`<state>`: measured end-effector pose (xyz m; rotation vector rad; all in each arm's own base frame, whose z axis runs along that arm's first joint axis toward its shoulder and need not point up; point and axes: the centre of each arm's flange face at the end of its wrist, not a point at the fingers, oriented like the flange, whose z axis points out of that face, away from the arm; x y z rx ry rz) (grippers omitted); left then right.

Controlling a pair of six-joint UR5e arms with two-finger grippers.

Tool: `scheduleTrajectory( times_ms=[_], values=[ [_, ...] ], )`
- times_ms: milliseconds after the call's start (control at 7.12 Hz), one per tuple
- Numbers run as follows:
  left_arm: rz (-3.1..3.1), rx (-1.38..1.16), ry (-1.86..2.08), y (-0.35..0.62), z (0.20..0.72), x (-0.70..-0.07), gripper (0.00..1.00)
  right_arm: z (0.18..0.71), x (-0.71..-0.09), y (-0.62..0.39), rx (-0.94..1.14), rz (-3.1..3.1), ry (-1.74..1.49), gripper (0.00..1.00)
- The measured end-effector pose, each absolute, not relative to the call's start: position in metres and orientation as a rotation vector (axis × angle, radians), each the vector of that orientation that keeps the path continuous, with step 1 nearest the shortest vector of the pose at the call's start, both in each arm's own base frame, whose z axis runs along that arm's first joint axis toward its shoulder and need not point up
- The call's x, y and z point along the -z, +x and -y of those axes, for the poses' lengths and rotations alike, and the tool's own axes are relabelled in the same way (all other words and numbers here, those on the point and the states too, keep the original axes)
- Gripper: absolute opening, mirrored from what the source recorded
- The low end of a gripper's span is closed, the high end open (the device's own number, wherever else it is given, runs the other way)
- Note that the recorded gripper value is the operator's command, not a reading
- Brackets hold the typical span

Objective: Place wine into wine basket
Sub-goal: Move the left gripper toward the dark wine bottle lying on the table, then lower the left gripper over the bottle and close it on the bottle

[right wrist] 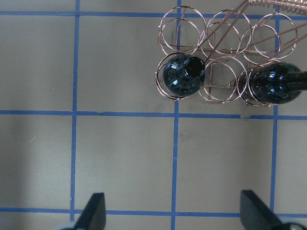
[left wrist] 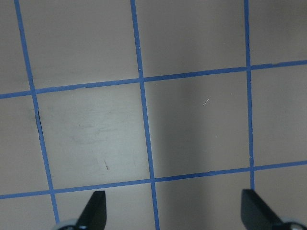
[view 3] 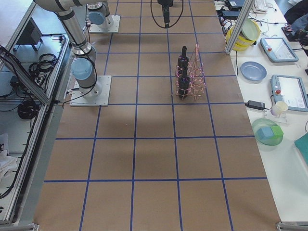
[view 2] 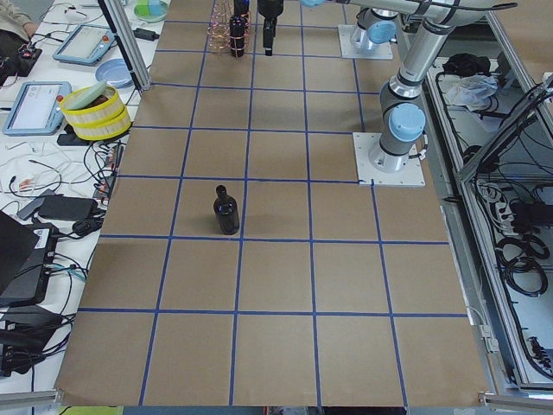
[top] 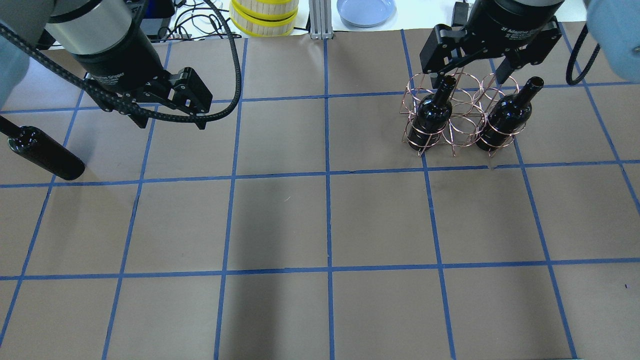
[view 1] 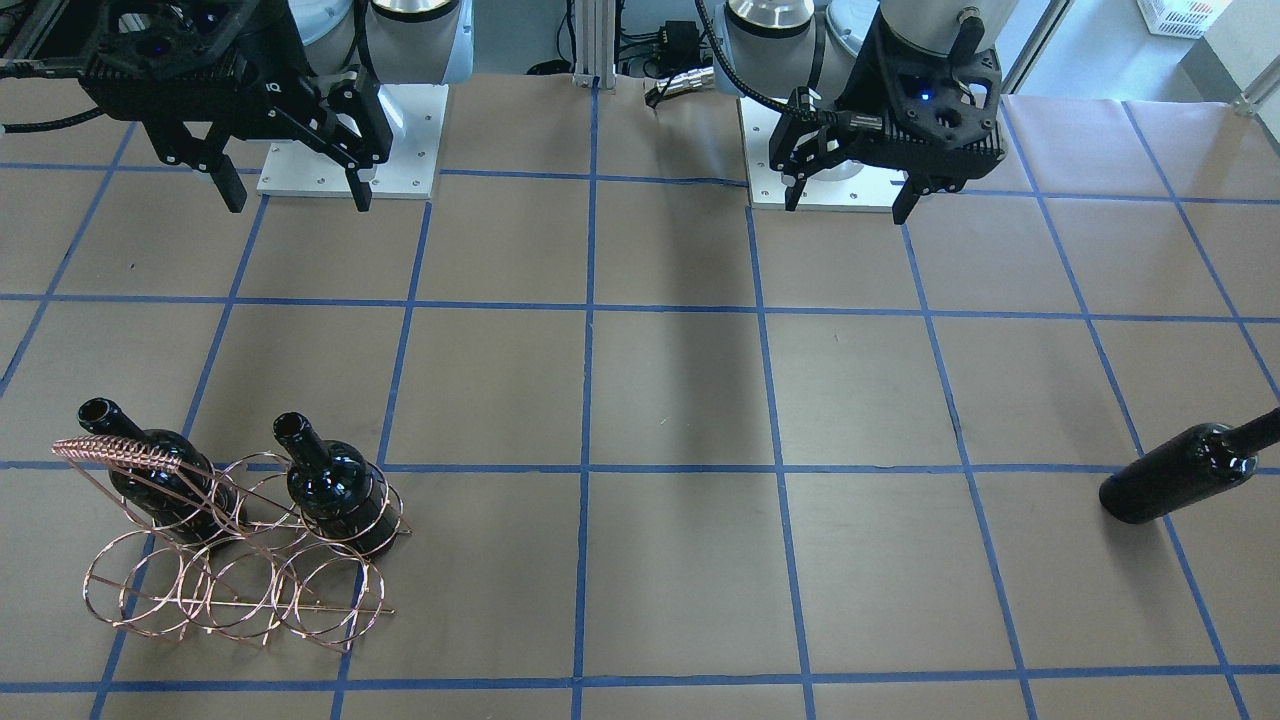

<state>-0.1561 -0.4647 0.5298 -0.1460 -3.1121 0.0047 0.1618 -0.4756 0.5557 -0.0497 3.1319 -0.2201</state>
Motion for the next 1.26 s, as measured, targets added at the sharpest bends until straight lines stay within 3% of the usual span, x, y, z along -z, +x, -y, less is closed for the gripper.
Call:
scheduleTrajectory(
  times_ms=[703, 1265],
  values=[
    [3.179, -0.013, -0.17, -0.14, 0.467, -0.533, 0.98, 0.476, -0.556, 0.162, 0.22, -3.132, -0.05, 1.0],
    [3.16, -0.035, -0.026, 0.02, 0.497, -0.532, 0.98, 0.475, -0.553, 0.162, 0.21, -3.134, -0.049, 1.0]
  ],
)
